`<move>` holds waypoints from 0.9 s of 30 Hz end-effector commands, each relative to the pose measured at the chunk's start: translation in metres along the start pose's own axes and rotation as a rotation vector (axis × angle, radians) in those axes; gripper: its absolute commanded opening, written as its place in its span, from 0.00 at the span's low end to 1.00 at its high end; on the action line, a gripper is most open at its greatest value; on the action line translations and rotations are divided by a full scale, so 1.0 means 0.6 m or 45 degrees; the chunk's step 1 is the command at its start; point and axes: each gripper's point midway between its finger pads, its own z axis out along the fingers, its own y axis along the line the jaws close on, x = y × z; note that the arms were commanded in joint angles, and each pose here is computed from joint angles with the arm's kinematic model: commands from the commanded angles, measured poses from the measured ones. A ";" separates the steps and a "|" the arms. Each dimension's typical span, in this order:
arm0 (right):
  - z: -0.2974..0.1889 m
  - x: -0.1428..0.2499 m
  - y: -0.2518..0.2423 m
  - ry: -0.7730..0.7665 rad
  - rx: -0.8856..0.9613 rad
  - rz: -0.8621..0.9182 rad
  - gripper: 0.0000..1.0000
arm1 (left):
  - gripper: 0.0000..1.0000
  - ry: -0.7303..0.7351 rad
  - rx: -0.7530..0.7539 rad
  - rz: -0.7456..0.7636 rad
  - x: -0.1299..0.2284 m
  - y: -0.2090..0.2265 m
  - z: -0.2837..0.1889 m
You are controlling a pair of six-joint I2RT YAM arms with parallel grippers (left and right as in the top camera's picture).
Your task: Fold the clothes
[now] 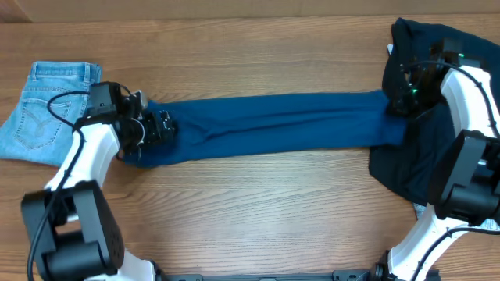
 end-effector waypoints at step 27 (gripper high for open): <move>0.021 0.128 0.428 0.058 0.114 -0.840 0.06 | 1.00 -0.062 -0.038 0.006 -0.017 -0.001 -0.046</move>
